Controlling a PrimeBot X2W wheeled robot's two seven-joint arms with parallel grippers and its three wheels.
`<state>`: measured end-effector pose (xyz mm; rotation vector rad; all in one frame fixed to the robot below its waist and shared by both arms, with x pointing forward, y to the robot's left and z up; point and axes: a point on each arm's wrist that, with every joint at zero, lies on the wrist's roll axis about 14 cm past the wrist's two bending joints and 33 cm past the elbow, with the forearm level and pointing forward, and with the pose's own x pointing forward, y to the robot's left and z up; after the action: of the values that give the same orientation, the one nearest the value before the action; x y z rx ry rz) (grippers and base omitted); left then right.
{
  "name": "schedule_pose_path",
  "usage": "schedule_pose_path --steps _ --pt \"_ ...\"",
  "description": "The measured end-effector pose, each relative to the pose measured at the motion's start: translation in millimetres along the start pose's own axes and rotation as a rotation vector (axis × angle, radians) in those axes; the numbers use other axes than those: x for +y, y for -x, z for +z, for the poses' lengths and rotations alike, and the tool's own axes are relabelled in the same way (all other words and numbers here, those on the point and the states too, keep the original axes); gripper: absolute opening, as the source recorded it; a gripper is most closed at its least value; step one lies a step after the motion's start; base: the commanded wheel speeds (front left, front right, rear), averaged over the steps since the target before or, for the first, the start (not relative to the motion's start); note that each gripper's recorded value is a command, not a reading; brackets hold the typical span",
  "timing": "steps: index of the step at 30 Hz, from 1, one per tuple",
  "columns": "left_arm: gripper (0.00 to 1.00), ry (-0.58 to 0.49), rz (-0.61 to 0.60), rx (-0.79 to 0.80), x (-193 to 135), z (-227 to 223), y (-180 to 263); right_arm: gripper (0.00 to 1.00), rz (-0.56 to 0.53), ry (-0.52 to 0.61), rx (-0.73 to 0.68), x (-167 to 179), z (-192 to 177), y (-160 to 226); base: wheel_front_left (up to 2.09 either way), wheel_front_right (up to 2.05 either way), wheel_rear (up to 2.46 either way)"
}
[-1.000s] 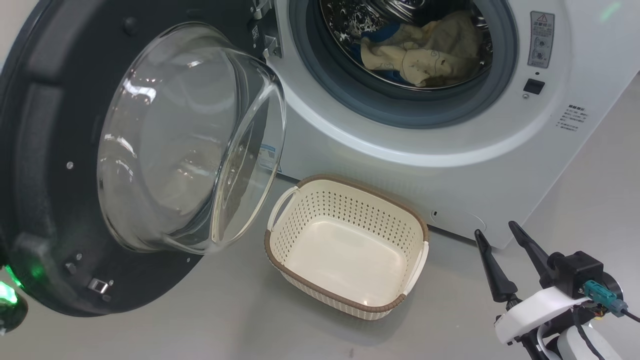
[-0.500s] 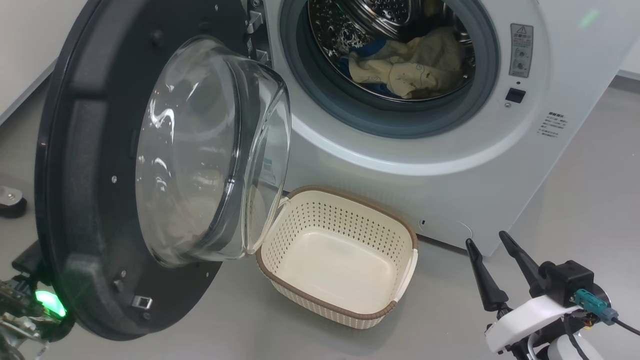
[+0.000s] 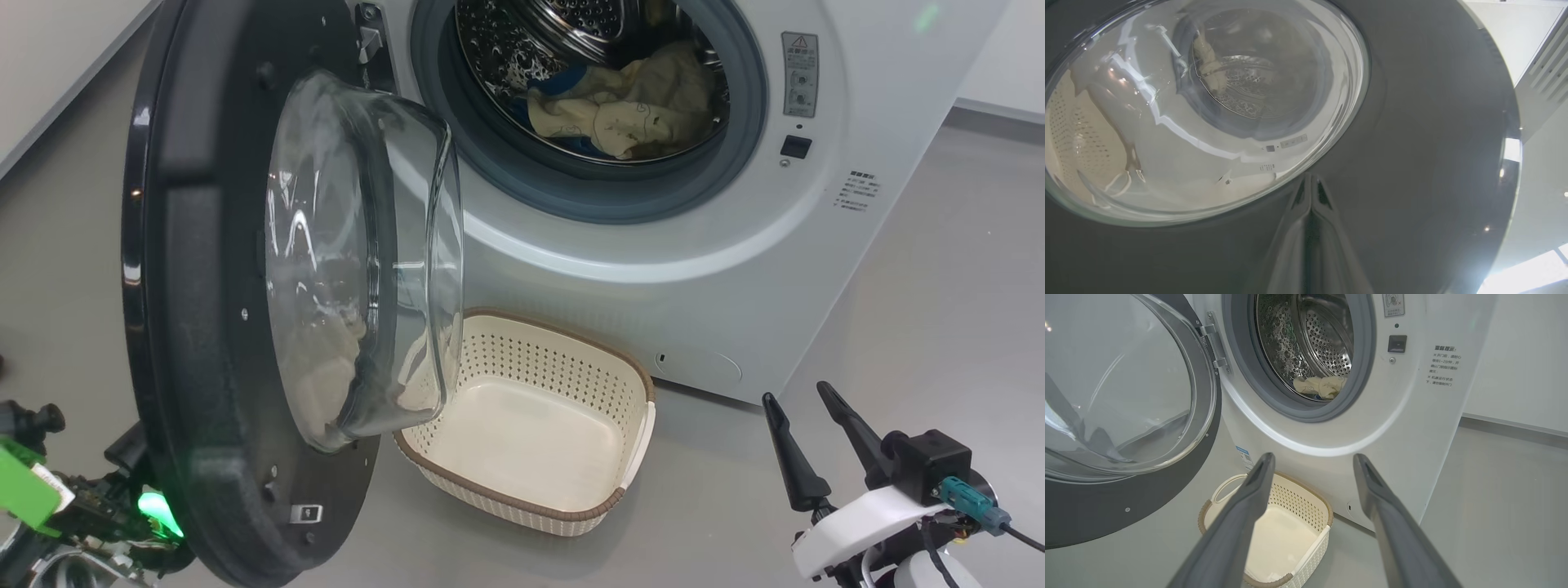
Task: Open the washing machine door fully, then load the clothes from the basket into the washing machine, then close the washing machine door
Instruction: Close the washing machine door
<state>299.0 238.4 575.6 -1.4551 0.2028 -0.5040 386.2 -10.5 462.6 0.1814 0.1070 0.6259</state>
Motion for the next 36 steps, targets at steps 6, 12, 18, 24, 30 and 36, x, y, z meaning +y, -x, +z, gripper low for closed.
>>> schedule_pose_path --steps 6,12,18,24,30,36 --pt "0.00 0.018 -0.028 0.048 -1 -17 -17 1.00 -0.020 -0.008 0.003 -6 -2 3 0.00 0.00 0.00" --pt "0.00 0.022 -0.048 0.108 -3 -34 -34 1.00 -0.040 -0.012 0.006 -13 -4 6 0.00 0.00 0.00" --pt "0.00 0.012 -0.039 0.148 -2 -46 -44 1.00 -0.059 -0.011 0.005 -18 -4 10 0.00 0.00 0.00" --pt "0.00 0.003 -0.020 0.192 3 -61 -56 1.00 -0.073 -0.013 0.005 -22 -4 14 0.00 0.00 0.00" --pt "0.00 0.014 -0.021 0.218 5 -72 -68 1.00 -0.088 -0.014 0.005 -25 -4 18 0.00 0.00 0.00" --pt "0.00 0.001 0.025 0.215 18 -78 -79 1.00 -0.109 -0.015 -0.003 -29 -2 24 0.00 0.00 0.00"
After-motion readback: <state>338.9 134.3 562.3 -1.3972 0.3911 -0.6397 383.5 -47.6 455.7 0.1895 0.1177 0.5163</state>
